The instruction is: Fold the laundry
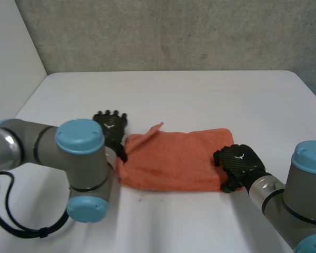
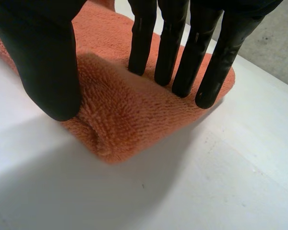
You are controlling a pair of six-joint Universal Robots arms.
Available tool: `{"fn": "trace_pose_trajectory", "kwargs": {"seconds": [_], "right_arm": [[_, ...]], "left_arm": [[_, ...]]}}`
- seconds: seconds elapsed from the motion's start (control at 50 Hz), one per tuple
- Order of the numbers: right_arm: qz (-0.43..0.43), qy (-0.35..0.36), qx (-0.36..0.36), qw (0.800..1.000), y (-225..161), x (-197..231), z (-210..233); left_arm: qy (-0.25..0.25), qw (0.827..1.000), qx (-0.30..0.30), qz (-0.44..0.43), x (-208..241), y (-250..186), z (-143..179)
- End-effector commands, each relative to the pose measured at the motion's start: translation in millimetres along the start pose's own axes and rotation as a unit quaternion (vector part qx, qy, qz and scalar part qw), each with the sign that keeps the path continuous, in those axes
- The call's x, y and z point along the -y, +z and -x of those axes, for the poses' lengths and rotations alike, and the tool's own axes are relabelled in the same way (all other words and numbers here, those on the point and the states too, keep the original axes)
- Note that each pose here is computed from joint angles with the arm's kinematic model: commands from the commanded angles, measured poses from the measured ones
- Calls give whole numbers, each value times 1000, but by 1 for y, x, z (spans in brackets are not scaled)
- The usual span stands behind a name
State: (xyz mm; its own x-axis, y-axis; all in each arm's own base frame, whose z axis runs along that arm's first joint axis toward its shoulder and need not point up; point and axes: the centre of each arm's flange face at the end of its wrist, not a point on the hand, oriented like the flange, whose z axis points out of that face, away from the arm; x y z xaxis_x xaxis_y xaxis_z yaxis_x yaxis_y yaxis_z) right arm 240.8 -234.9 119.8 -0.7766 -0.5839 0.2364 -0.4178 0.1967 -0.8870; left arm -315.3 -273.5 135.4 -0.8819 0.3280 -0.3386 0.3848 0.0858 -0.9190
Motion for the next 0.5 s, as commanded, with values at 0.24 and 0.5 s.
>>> {"fn": "trace_pose_trajectory", "kwargs": {"seconds": [0.24,0.5], "right_arm": [[-2,-1,-13,1000,2,-1,-4],[-5,-2,-18,1000,0,2,-7]], "left_arm": [[7,999,18,35,-11,-25,24],[-2,1000,4,-4,16,-46,21]]}}
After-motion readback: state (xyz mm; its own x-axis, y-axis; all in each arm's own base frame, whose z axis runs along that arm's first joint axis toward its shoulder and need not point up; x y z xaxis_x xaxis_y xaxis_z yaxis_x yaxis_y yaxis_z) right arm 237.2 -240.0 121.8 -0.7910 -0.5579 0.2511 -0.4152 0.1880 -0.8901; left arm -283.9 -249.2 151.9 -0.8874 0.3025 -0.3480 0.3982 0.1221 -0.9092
